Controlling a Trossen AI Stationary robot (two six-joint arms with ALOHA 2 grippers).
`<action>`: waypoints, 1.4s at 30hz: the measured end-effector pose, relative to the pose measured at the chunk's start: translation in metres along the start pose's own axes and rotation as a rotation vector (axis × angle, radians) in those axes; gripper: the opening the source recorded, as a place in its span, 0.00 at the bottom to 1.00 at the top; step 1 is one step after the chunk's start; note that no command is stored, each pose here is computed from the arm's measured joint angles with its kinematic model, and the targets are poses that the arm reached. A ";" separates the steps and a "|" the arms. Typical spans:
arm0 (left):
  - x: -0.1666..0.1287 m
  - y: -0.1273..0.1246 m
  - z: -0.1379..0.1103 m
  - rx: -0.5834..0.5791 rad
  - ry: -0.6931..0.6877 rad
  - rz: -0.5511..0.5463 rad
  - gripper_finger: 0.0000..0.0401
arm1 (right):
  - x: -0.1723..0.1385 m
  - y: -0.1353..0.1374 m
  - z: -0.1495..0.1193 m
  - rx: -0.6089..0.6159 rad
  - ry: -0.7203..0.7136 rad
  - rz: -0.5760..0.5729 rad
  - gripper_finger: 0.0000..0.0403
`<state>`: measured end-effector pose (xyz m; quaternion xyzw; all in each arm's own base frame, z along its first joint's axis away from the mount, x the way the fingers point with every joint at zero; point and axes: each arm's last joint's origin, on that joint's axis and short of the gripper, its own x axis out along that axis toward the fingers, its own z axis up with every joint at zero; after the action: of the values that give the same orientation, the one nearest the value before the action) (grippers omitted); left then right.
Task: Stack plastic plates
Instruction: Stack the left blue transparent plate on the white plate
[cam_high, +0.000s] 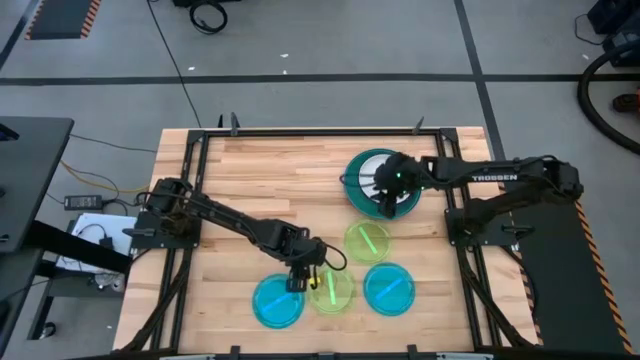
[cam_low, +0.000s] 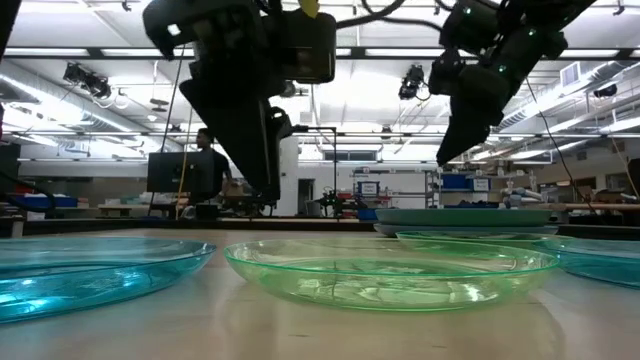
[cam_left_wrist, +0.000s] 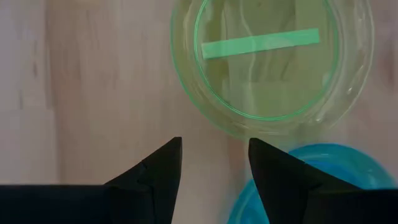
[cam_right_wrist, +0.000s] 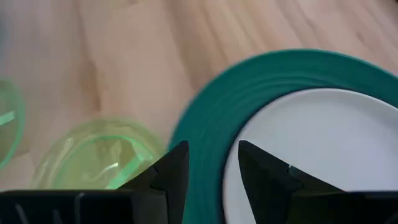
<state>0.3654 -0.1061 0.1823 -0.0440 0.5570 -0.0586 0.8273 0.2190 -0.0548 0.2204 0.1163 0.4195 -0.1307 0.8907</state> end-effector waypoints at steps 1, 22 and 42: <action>0.000 0.000 0.000 -0.013 0.008 -0.013 0.48 | 0.000 0.005 -0.001 -0.014 0.002 0.011 0.37; -0.003 -0.068 -0.042 -0.166 0.265 -0.135 0.48 | 0.002 0.077 -0.026 -0.126 -0.240 -0.159 0.37; -0.029 -0.192 -0.022 -0.203 -0.081 0.175 0.48 | 0.007 0.085 -0.036 -0.165 -0.305 -0.109 0.37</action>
<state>0.3250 -0.2921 0.2266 -0.0812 0.5280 0.0722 0.8423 0.2255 0.0355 0.2014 -0.0012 0.2943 -0.1599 0.9422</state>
